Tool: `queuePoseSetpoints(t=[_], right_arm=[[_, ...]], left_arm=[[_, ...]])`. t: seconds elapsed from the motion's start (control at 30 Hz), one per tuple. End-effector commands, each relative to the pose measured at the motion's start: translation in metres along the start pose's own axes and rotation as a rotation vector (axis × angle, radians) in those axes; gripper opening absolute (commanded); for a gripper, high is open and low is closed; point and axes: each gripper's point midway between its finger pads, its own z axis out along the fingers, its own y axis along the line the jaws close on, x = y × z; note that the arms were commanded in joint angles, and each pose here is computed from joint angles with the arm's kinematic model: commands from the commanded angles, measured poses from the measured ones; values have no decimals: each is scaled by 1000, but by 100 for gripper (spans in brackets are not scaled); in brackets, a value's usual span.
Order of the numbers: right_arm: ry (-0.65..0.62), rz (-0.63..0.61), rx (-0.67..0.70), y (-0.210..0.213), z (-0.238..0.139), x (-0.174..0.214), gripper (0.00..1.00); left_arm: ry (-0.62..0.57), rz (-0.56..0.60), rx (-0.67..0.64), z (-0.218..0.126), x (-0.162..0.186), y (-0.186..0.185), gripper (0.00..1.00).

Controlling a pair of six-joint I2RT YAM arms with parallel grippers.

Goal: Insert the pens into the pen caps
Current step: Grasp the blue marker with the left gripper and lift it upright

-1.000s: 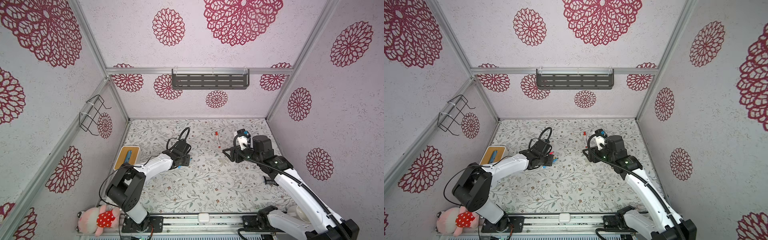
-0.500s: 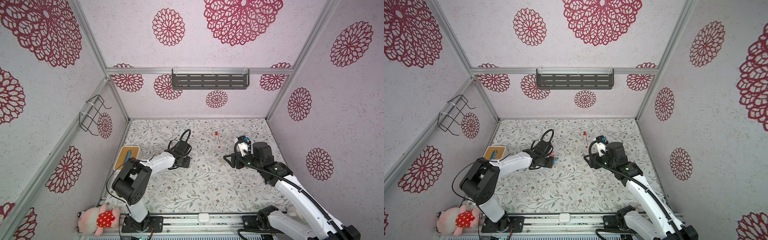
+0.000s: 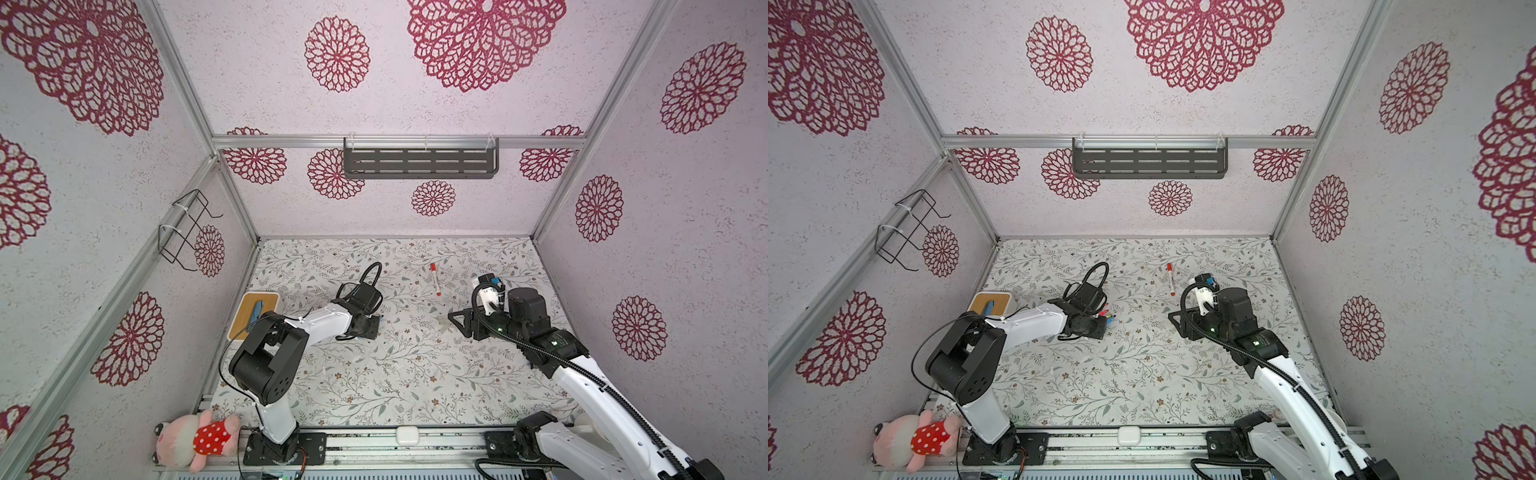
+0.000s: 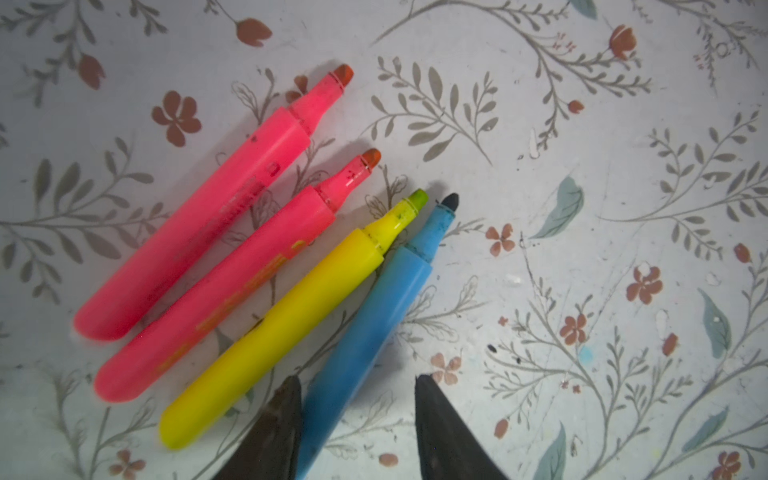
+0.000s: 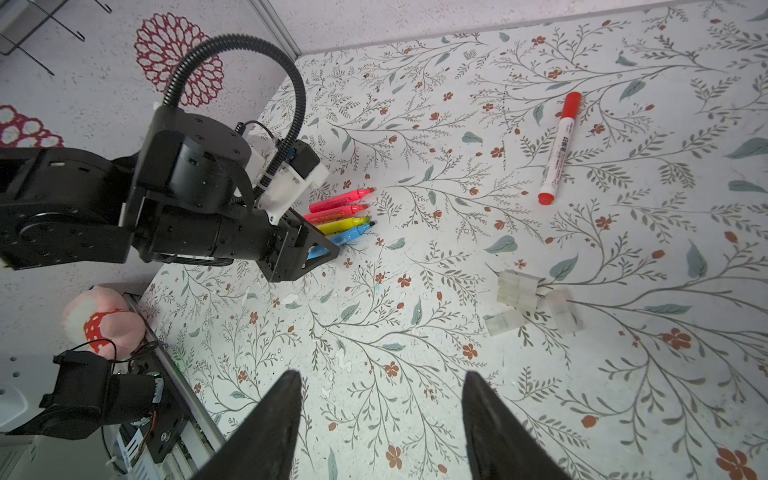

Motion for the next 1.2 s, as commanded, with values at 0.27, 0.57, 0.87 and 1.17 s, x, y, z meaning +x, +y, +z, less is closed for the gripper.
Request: queuePoseSetpoints(t=[0.27,0.57,0.87,1.17], right_arm=[[-79,7,7,3,-13,-14,62],[-109,12,22,4,-23,-15,62],[-114,22,51,-1,-26,-14,62],[-35,131,31,-14,6,12,64]], left_arm=[[75,22,7,7,24,-13,42],[149,90,-57,19,49,-21,30],[102,114,-45,17,45,-29,16],[-211,151,269,-38,15,-89,13]])
